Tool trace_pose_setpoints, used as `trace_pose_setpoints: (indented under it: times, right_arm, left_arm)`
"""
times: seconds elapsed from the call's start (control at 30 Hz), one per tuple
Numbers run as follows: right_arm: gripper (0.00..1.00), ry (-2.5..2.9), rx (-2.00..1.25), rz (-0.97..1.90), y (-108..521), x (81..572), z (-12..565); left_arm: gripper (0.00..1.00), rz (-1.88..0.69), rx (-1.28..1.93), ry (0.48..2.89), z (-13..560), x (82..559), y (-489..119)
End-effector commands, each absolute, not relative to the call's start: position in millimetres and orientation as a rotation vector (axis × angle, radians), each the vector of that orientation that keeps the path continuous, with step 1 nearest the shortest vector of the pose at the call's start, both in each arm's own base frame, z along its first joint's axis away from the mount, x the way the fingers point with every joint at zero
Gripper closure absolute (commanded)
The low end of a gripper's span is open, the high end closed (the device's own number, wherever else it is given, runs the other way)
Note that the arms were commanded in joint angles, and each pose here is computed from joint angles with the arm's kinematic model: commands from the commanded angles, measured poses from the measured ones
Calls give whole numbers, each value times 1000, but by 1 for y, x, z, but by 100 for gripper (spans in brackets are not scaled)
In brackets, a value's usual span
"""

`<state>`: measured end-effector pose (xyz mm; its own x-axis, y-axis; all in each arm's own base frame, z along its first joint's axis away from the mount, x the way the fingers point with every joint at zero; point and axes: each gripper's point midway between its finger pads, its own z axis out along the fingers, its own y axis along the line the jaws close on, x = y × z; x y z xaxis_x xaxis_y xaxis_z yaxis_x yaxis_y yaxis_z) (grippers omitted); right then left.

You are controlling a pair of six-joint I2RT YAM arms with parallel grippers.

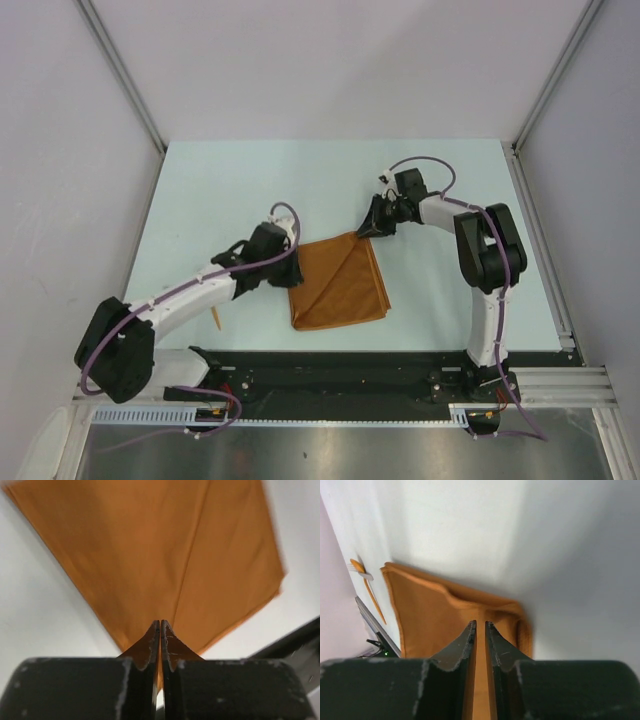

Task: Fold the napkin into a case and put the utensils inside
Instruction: Smooth out the upper triangle-folded napkin at the center of the board.

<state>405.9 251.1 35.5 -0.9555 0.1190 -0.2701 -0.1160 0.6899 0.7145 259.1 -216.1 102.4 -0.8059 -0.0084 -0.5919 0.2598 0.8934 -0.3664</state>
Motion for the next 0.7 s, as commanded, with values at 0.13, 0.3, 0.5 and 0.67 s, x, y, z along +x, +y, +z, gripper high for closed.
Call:
trace_pose_setpoints:
  times: [0.13, 0.3, 0.5, 0.67]
  right_arm:
    - [83, 2512, -187, 1217, 299, 381, 94]
    - [83, 2535, -154, 1252, 301, 387, 70]
    - [84, 2556, -89, 1216, 280, 403, 44]
    - [84, 2580, -46, 1221, 267, 417, 22]
  left_arm:
    - [95, -789, 191, 2490, 73, 209, -230]
    - [96, -761, 166, 2529, 62, 199, -221]
    - [96, -759, 111, 2558, 45, 181, -209]
    - [96, -808, 104, 2570, 35, 163, -213]
